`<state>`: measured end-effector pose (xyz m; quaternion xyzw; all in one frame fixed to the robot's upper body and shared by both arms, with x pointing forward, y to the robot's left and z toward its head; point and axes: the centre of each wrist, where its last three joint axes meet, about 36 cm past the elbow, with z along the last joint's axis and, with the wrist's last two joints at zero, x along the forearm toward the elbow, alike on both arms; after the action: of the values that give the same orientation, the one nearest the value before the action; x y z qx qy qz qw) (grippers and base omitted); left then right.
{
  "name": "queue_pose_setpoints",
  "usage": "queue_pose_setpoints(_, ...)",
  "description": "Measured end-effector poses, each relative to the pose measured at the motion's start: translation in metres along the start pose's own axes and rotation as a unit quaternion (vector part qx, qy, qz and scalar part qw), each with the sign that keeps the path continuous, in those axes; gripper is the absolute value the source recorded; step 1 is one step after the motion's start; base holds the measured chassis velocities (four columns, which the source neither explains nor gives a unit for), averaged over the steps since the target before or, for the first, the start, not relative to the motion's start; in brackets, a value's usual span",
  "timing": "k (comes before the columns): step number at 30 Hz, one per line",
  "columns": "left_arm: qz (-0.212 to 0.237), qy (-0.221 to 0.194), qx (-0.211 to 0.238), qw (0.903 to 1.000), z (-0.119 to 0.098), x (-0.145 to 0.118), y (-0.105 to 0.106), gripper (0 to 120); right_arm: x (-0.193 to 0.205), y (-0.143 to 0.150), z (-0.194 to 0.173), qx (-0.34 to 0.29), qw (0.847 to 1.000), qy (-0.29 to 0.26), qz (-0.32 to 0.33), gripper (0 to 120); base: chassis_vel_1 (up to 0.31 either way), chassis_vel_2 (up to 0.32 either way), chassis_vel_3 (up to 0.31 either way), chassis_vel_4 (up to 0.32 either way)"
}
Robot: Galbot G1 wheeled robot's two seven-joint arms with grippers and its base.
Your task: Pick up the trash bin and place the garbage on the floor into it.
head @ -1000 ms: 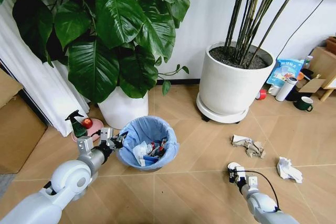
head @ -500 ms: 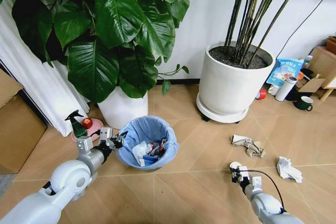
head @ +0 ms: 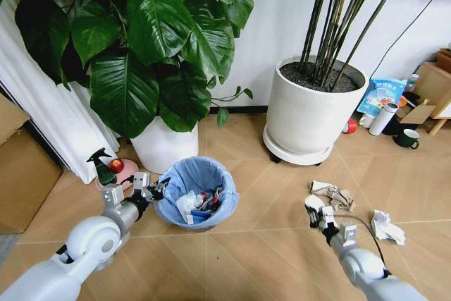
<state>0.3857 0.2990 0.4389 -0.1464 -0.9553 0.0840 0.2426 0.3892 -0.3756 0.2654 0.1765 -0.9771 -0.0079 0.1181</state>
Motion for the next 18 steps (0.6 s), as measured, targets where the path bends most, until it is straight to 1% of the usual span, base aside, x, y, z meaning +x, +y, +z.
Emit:
queue_pose_setpoints(1, -0.001, 0.001, 0.0, 1.0, 0.0, -0.001, 0.001, 1, -0.006, 0.001, -0.014, 0.003, 0.999, -0.037, -0.036, 0, 0.0, 0.0, 0.0, 0.0)
queue_pose_setpoints(2, -0.001, 0.002, 0.0, 1.0, 0.0, -0.001, 0.001, 1, -0.011, 0.002, -0.022, 0.004, 0.996, -0.058, -0.06, 0, 0.0, 0.0, 0.0, 0.0)
queue_pose_setpoints(3, -0.001, 0.002, 0.0, 1.0, 0.0, -0.001, 0.001, 1, -0.011, 0.002, -0.022, 0.004, 0.996, -0.058, -0.06, 0, 0.0, 0.0, 0.0, 0.0)
queue_pose_setpoints(4, -0.001, 0.004, 0.0, 1.0, 0.0, -0.002, 0.002, 1, -0.016, 0.005, -0.033, 0.001, 0.992, -0.086, -0.096, 0, 0.0, 0.0, 0.0, 0.0)
queue_pose_setpoints(6, 0.0, 0.01, 0.001, 0.9999, 0.002, -0.003, 0.003, 1, -0.031, 0.013, -0.051, 0.004, 0.975, -0.139, -0.171, 0, 0.0, 0.0, 0.0, 0.0)
queue_pose_setpoints(7, 0.0, 0.01, 0.001, 0.9999, 0.002, -0.003, 0.003, 1, -0.031, 0.013, -0.051, 0.004, 0.975, -0.139, -0.171, 0, 0.0, 0.0, 0.0, 0.0)
queue_pose_setpoints(9, 0.001, 0.016, 0.002, 0.9999, 0.003, -0.006, 0.003, 1, -0.045, 0.026, -0.068, -0.003, 0.957, -0.175, -0.23, 0, 0.0, 0.0, 0.0, 0.0)
queue_pose_setpoints(10, 0.003, 0.019, 0.002, 0.9998, 0.004, -0.009, 0.003, 1, -0.054, 0.039, -0.079, -0.011, 0.944, -0.194, -0.267, 0, 0.0, 0.0, 0.0, 0.0)
queue_pose_setpoints(11, 0.003, 0.019, 0.002, 0.9998, 0.004, -0.009, 0.003, 1, -0.054, 0.039, -0.079, -0.011, 0.944, -0.194, -0.267, 0, 0.0, 0.0, 0.0, 0.0)
queue_pose_setpoints(12, 0.004, 0.02, 0.001, 0.9998, 0.004, -0.009, 0.003, 1, -0.059, 0.045, -0.086, -0.014, 0.937, -0.202, -0.285, 0, 0.0, 0.0, 0.0, 0.0)
queue_pose_setpoints(13, 0.005, 0.022, 0.001, 0.9997, 0.004, -0.011, 0.002, 1, -0.068, 0.058, -0.095, -0.02, 0.924, -0.214, -0.317, 0, 0.0, 0.0, 0.0, 0.0)
queue_pose_setpoints(14, 0.005, 0.022, 0.001, 0.9997, 0.004, -0.011, 0.002, 1, -0.068, 0.058, -0.095, -0.02, 0.924, -0.214, -0.317, 0, 0.0, 0.0, 0.0, 0.0)
queue_pose_setpoints(17, 0.008, 0.025, 0.0, 0.9996, 0.004, -0.014, 0.002, 1, -0.089, 0.093, -0.11, -0.048, 0.892, -0.224, -0.389, 0, 0.0, 0.0, 0.0, 0.0)
queue_pose_setpoints(18, 0.008, 0.025, 0.0, 0.9996, 0.004, -0.014, 0.002, 1, -0.089, 0.093, -0.11, -0.048, 0.892, -0.224, -0.389, 0, 0.0, 0.0, 0.0, 0.0)
